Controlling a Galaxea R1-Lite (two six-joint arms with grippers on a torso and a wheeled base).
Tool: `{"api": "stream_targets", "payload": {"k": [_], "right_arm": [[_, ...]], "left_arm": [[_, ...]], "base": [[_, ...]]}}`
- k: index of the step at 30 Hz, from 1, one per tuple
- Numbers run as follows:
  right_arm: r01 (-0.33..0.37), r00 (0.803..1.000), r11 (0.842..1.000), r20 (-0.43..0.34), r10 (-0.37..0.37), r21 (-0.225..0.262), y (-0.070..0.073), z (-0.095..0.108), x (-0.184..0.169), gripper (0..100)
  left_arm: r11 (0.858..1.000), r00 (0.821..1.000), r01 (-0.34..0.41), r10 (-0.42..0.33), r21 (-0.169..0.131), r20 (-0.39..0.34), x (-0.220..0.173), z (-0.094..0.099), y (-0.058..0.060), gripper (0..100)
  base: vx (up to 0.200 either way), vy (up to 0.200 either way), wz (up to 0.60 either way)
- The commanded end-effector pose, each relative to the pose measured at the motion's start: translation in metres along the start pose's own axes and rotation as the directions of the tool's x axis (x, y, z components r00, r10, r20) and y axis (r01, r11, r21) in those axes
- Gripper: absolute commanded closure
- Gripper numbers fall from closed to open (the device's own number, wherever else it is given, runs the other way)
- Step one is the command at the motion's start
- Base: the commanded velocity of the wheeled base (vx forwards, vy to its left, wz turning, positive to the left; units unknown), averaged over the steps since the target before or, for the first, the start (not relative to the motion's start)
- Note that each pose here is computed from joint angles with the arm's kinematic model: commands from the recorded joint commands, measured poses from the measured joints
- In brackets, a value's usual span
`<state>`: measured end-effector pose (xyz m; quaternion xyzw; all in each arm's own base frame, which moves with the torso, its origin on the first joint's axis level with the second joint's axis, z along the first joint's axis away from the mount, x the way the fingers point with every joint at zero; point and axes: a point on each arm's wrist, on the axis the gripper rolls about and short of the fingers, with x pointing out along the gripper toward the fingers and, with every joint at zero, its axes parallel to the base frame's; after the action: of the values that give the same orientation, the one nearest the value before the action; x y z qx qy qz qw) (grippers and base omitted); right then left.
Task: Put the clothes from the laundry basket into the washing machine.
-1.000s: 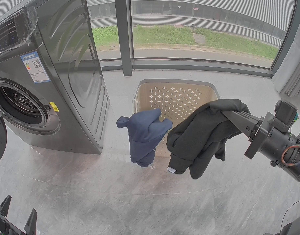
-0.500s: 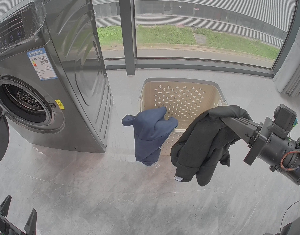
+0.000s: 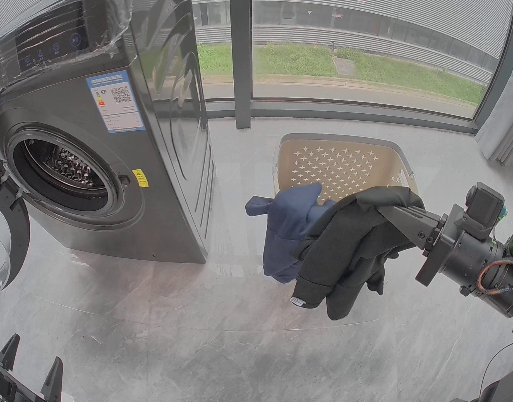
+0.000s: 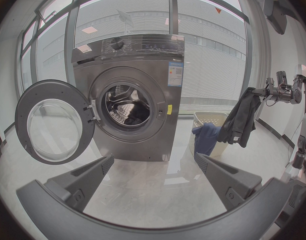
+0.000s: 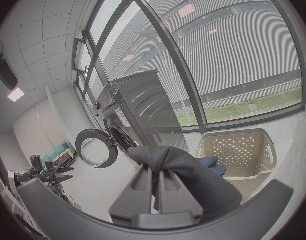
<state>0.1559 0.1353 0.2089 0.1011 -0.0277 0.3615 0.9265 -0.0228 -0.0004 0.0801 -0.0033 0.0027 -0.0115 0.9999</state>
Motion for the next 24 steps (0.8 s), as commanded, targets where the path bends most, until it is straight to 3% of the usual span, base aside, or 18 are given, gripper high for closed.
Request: {"api": "stream_targets", "payload": {"k": [1, 24], "right_arm": [[0.002, 1.0, 1.0, -0.003, -0.002, 0.0, -0.0006, -0.0007, 0.0008, 100], [0.019, 1.0, 1.0, -0.01, -0.019, 0.0, -0.0027, -0.0021, 0.0019, 100]], "left_arm": [[1.0, 1.0, -0.002, 0.002, -0.003, -0.001, 0.0, -0.0048, 0.0, 0], [1.0, 1.0, -0.009, 0.009, -0.012, -0.001, 0.0, -0.0048, 0.0002, 0]], "base": [[0.0, 0.2, 0.0], [0.0, 0.191, 0.0]]}}
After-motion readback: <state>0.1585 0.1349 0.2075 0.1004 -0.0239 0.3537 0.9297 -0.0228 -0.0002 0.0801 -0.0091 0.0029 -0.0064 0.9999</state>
